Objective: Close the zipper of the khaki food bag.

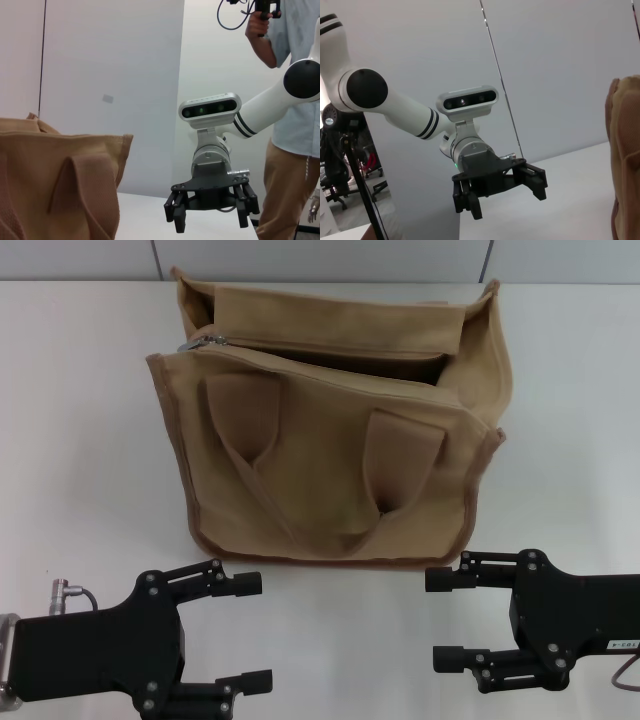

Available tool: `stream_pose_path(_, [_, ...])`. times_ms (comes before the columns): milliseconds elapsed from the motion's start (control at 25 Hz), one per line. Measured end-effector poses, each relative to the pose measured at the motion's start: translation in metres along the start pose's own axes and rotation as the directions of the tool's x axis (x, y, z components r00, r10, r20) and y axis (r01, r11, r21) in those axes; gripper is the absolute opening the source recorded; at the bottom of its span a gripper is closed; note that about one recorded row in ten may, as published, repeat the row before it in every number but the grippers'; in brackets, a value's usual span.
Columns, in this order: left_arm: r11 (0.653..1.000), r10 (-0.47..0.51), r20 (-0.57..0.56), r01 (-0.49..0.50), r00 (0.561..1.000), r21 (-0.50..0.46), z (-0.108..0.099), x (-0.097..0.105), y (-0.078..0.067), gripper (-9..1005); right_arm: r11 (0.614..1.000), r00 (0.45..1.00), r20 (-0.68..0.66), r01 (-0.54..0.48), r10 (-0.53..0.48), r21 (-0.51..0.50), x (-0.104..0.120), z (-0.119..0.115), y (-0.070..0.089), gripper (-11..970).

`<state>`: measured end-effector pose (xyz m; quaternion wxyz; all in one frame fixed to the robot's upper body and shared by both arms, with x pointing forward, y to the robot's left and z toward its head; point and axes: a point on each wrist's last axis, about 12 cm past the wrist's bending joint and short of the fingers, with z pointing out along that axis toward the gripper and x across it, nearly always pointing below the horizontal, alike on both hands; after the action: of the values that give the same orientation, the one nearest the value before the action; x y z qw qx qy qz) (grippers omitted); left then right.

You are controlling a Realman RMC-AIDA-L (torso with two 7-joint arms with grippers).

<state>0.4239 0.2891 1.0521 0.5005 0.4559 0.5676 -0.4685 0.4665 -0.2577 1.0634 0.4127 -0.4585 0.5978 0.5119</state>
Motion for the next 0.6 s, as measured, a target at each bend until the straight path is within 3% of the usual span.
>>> stream_pose_path(600, [1.0, 0.008, 0.001, -0.008, 1.0, -0.001, 0.0014, -0.0015, 0.003, 801, 1.0, 1.0, -0.002, -0.006, 0.006, 0.016, 0.0011, 0.0021, -0.0027, 738])
